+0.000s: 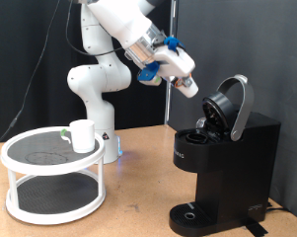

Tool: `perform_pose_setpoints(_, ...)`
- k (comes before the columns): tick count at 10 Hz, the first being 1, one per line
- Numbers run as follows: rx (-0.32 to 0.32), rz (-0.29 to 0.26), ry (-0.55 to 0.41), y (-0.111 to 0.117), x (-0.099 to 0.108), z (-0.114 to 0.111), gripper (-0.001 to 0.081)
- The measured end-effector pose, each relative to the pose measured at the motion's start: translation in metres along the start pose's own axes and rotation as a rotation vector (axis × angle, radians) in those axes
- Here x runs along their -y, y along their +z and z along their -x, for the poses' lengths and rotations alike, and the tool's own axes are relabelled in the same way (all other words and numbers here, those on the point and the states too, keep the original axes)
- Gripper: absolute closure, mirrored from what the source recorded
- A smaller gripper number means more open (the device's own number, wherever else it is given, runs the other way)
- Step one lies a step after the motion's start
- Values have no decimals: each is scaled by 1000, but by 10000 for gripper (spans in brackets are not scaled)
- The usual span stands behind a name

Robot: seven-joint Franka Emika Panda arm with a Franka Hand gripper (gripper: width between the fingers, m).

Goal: Make a cup of coffee with the keurig machine

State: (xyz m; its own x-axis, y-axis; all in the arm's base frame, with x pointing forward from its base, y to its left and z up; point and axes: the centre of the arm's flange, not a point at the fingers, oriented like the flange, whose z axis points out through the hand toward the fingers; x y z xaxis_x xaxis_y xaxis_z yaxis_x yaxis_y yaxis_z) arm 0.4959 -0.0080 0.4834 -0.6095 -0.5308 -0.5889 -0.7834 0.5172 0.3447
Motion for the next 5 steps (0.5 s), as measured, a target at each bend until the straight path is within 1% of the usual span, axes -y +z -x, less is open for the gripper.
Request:
perform_pose_setpoints(3,-34,-27,11,25,9,-8,418)
perform_pose_setpoints(5,-47,-37,12,36,14,-12,418)
